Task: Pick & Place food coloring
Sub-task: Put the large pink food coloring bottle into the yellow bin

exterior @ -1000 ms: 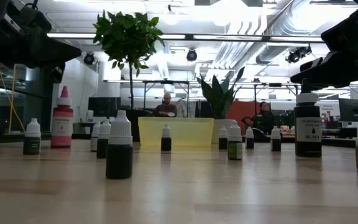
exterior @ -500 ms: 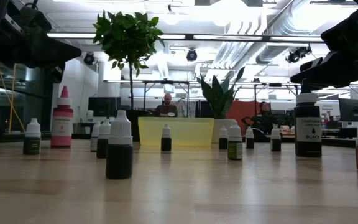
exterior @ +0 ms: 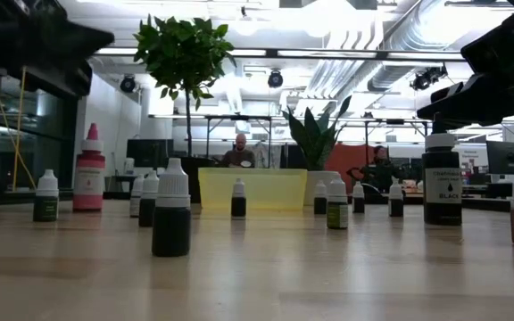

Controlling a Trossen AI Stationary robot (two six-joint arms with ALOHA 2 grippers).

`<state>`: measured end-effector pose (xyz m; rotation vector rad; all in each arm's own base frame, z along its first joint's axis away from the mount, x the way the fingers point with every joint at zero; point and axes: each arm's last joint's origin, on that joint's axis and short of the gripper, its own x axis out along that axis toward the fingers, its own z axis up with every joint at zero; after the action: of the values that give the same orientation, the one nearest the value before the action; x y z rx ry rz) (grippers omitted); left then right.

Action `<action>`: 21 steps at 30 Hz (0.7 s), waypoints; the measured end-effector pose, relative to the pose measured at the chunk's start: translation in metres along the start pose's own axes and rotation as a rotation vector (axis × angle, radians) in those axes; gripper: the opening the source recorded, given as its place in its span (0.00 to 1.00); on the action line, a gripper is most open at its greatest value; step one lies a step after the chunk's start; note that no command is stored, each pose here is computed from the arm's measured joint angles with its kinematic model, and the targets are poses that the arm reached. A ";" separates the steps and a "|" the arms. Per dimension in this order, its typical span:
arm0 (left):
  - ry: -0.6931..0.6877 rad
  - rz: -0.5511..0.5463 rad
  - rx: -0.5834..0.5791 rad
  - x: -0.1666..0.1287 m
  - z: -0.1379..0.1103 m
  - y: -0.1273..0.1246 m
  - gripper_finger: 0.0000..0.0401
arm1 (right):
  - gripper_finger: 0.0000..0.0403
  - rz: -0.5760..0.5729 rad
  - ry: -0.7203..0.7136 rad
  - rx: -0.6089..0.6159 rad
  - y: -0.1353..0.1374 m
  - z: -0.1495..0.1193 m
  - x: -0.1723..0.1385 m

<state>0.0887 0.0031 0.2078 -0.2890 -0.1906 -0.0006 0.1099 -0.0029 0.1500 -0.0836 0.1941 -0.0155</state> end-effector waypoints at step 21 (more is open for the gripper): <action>0.148 0.016 0.095 -0.021 0.096 -0.030 0.00 | 0.00 0.000 0.000 0.000 0.000 0.000 0.000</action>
<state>0.0494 0.0010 0.3029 -0.1950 -0.0416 0.0031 0.1099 -0.0029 0.1500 -0.0836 0.1941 -0.0154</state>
